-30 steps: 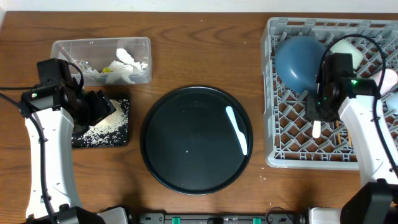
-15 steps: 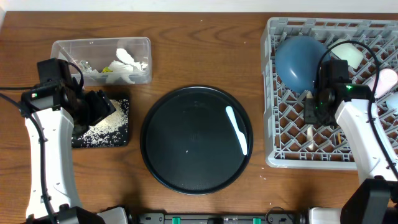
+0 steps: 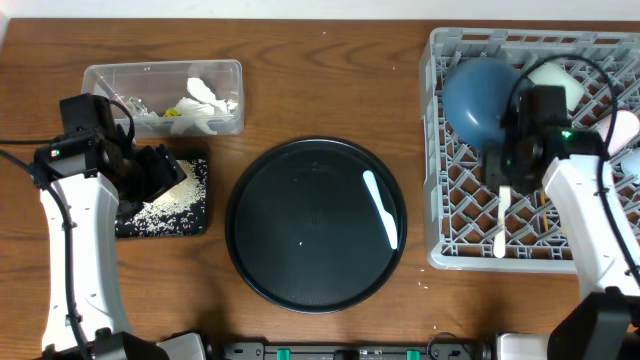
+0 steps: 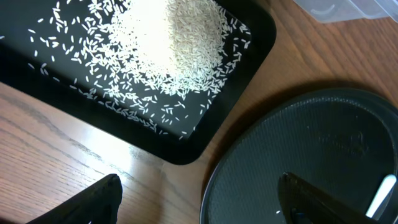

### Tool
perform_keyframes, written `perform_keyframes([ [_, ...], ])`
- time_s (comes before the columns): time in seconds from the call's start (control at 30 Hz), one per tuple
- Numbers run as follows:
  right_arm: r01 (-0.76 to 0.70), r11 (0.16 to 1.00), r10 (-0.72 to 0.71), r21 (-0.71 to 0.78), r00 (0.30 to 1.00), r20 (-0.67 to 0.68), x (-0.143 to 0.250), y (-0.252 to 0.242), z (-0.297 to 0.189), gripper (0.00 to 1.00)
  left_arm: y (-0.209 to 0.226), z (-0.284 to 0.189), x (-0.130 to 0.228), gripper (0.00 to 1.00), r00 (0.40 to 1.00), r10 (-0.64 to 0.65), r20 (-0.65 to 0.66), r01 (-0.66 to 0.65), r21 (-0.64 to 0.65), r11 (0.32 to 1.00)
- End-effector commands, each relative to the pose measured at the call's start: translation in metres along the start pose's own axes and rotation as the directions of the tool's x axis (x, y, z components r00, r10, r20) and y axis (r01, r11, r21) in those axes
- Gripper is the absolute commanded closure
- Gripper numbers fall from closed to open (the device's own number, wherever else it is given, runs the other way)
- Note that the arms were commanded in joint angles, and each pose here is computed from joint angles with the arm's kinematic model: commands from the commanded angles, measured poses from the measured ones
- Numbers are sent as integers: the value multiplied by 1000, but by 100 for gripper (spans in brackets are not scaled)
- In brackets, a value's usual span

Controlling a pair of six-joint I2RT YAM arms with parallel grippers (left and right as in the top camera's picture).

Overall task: Sort waste into correct bins and load items into the dishwasher rack
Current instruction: 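Return the right gripper to the white spoon on the tray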

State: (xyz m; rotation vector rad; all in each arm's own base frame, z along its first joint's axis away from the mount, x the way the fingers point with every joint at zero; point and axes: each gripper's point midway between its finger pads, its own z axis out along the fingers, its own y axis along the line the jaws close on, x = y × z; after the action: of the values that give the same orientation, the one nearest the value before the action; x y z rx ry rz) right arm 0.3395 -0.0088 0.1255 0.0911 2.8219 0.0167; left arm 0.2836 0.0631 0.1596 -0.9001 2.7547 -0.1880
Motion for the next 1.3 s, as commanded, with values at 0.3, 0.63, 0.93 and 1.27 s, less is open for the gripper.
perform_keyframes([
  [0.3,341,886,-303,-315,939,164,-15,143,-44,49,2,1,2,19,1000,-8,-5,8,-5,1000],
  [0.63,418,869,-446,-264,894,-53,38,187,18,50,2,1,1,19,1000,-8,-5,8,-5,1000],
  [0.93,362,913,-400,-189,885,-238,73,198,77,51,2,1,1,19,1000,-8,-5,8,-5,1000],
  [1.27,331,943,-332,-45,912,-241,69,191,114,48,2,1,1,19,1000,-8,-5,8,-5,1000],
])
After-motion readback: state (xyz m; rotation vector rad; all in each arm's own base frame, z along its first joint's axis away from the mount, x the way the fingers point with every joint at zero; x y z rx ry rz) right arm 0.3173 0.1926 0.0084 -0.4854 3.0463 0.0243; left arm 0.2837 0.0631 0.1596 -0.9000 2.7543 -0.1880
